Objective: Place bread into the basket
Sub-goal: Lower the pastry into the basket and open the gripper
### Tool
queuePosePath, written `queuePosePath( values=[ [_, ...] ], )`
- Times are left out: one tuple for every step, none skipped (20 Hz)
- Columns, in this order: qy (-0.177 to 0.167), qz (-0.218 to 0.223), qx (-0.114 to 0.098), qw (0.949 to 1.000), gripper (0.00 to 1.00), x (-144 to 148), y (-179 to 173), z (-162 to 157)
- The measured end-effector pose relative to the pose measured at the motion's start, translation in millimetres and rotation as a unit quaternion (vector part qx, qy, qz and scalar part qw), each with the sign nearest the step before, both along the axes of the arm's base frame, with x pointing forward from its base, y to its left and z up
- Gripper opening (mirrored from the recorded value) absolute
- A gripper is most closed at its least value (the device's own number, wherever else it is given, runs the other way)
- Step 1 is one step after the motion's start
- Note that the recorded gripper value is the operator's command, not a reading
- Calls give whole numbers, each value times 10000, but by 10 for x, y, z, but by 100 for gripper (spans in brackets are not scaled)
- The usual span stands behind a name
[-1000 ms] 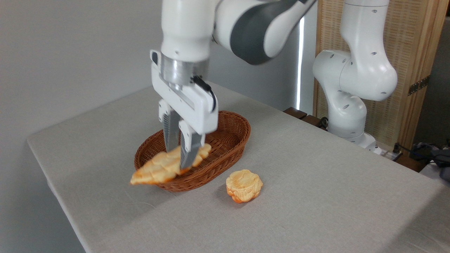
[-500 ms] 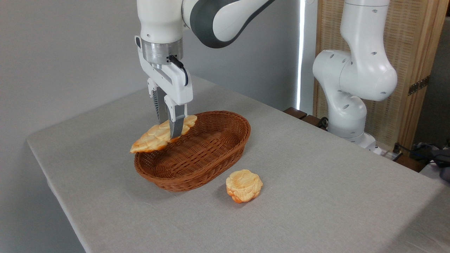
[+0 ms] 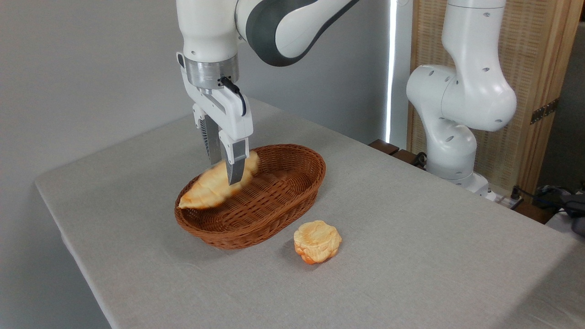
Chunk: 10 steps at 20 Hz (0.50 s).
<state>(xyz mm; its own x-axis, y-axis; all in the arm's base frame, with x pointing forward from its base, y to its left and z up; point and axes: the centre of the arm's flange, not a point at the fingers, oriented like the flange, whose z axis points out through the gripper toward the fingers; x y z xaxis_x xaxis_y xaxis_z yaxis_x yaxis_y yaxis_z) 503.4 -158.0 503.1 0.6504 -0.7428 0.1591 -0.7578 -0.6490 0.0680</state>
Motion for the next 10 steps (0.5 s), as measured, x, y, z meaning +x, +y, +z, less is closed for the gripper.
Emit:
queuePosePath(
  values=[
    [-3, -3, 10, 10000, 100, 1, 5, 0],
    [-11, -17, 39, 10000, 100, 3, 11, -1],
    [-22, -34, 79, 10000, 100, 5, 18, -2],
    [-29, -43, 103, 9999, 100, 6, 22, -3],
    [-33, -45, 118, 9999, 100, 7, 28, -3],
    [-36, -37, 128, 9999, 100, 12, 42, -3],
    [-37, -18, 133, 9999, 100, 18, 65, -2],
    [-42, 11, 144, 9999, 100, 29, 101, 0],
    [-54, 50, 179, 9998, 100, 46, 161, 4],
    [-75, 90, 248, 9996, 100, 68, 249, 7]
  ],
)
